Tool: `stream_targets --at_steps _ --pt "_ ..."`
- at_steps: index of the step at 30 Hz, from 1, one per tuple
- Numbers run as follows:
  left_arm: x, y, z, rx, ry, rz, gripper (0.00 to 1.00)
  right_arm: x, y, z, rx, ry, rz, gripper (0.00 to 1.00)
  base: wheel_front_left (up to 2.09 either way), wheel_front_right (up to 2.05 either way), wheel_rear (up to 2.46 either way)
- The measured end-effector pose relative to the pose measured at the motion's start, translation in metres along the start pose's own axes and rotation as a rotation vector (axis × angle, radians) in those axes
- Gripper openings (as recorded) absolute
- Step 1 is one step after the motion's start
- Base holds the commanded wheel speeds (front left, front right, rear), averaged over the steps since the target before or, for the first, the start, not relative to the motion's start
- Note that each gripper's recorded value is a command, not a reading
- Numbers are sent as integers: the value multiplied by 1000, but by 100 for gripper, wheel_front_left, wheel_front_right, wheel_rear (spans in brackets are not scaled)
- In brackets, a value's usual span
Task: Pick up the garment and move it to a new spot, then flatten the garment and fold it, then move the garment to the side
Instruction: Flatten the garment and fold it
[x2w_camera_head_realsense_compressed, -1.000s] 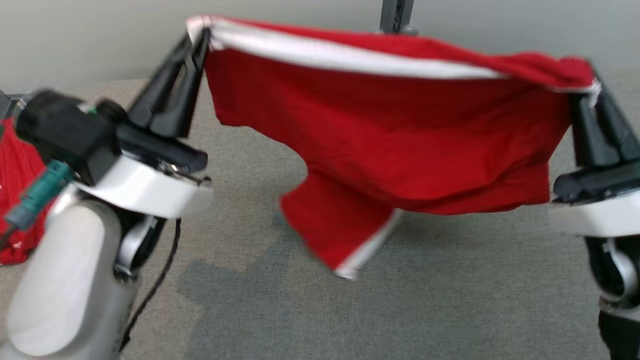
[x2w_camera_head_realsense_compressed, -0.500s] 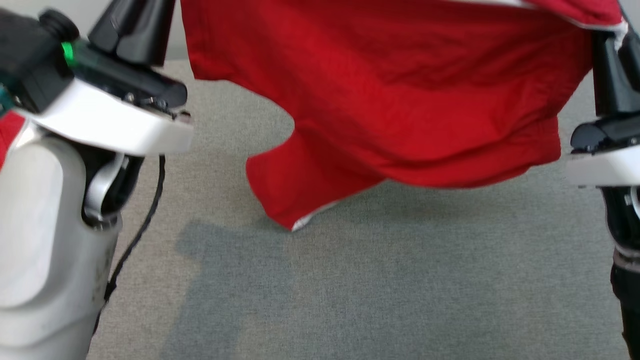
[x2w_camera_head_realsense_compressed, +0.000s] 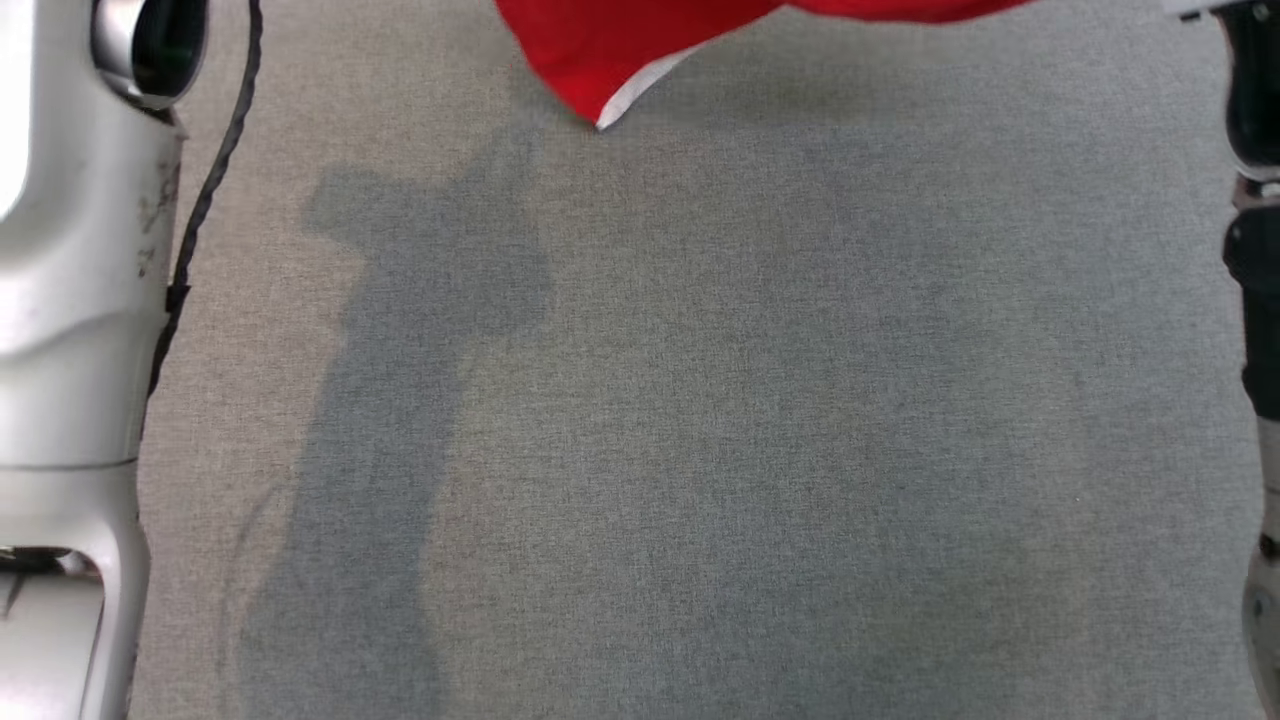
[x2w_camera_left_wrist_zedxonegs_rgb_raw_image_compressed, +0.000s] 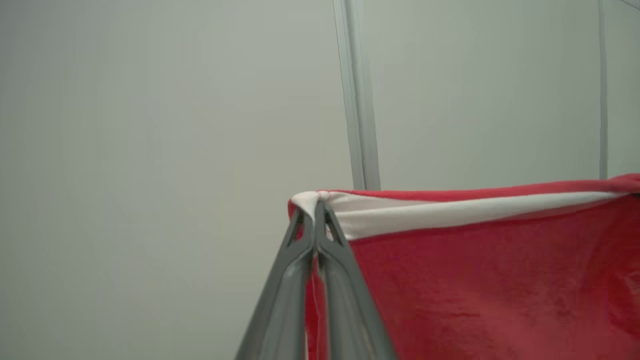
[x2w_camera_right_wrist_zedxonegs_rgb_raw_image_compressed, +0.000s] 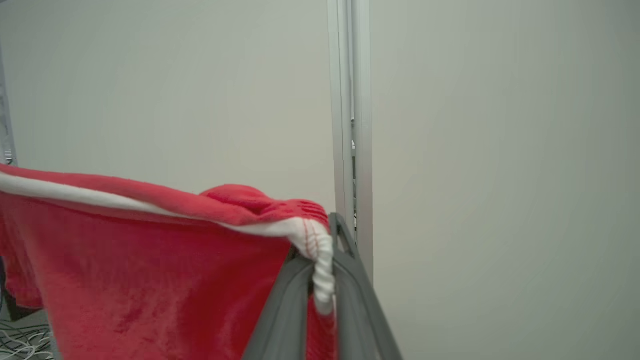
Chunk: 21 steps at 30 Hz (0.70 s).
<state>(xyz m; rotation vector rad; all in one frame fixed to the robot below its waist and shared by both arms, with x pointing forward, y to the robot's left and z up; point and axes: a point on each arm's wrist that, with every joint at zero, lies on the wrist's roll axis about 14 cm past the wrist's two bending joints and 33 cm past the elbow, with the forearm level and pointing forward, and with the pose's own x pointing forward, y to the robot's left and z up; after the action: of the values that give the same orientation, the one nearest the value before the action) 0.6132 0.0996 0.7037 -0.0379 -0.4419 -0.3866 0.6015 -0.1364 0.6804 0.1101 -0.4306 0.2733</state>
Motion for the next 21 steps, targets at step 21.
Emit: stream_targets --at_steps 21 --pt "-141 -26 -233 -273 649 171 0 -99 27 -212 168 572 -81 0 0 0 0"
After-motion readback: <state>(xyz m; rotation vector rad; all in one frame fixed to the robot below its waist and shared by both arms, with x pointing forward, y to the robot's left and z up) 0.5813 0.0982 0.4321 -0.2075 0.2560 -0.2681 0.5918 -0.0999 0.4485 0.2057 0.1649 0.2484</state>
